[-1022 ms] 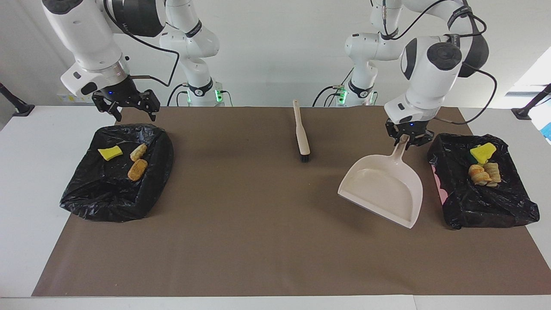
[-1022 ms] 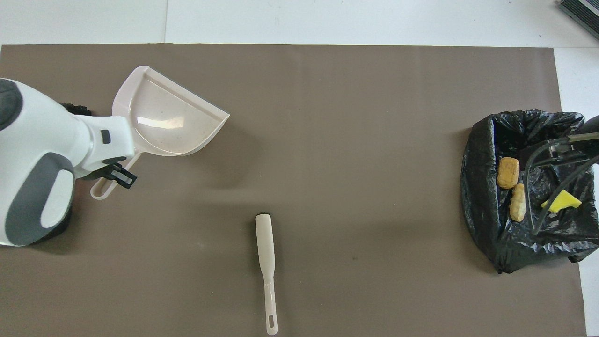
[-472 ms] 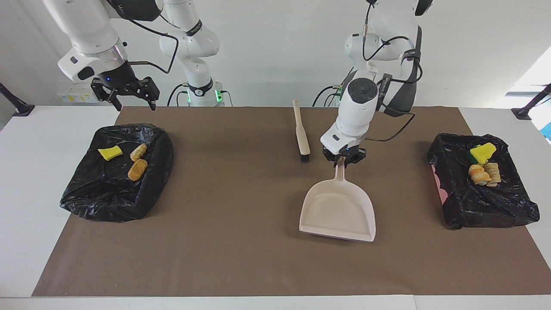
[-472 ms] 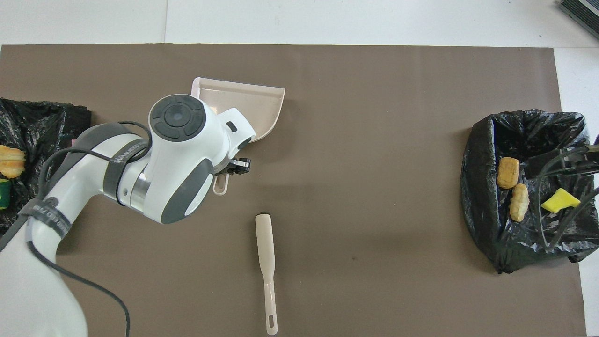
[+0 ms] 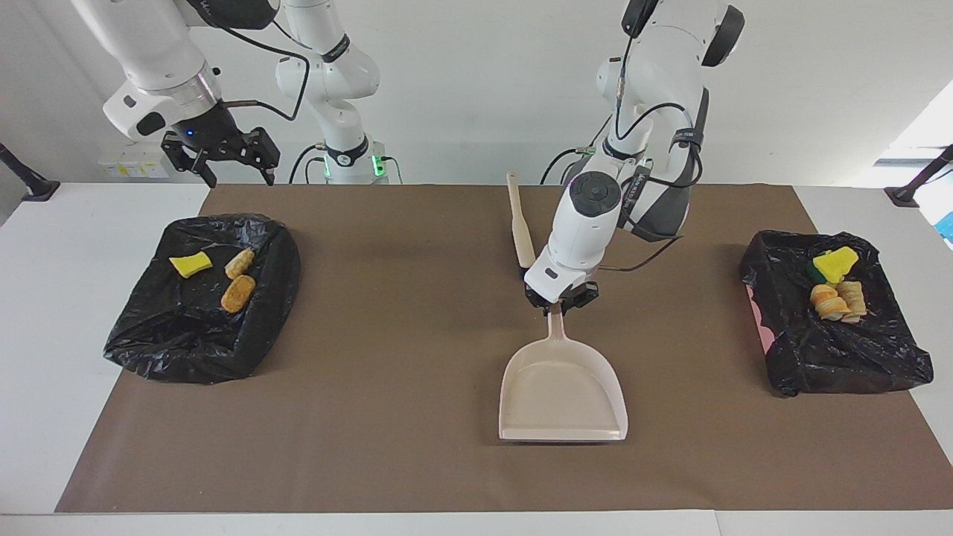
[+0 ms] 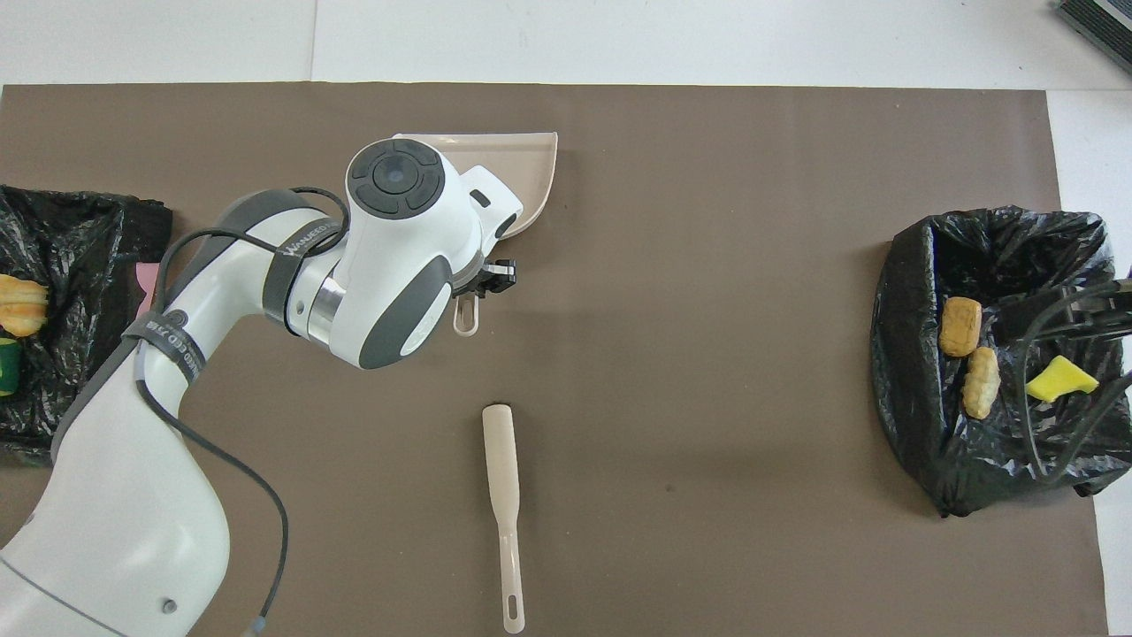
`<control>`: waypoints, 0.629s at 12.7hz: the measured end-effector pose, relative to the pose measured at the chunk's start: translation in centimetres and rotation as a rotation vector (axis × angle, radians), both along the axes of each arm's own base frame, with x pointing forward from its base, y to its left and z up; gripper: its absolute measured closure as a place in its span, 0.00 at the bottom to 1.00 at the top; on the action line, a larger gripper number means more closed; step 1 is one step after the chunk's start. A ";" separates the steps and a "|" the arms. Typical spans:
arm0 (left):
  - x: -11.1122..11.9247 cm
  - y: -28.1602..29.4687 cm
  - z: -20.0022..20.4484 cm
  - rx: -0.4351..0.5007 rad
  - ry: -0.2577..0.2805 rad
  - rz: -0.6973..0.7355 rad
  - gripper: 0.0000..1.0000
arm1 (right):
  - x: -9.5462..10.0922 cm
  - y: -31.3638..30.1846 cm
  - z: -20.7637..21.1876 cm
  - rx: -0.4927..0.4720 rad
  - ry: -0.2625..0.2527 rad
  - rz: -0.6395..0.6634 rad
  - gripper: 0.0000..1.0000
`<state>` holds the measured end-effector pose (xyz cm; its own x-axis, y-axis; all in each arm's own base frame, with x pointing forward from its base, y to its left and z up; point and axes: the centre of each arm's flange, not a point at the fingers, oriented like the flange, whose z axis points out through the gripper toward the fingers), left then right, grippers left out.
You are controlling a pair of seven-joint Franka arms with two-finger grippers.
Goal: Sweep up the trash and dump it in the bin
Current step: 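Bring the empty dustpan back over the table with the left gripper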
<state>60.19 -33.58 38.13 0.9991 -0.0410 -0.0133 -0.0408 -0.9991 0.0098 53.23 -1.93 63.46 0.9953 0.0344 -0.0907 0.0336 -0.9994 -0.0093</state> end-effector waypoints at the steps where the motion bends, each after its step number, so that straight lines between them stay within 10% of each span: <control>1: 0.9 -0.5 -0.7 0.001 -0.006 0.012 0.68 | 0.0 0.0 0.0 0.000 0.000 0.001 0.00; 8: 0.3 -3.4 -2.8 0.011 0.026 0.011 0.68 | 0.0 -0.1 0.0 -0.001 0.000 -0.002 0.00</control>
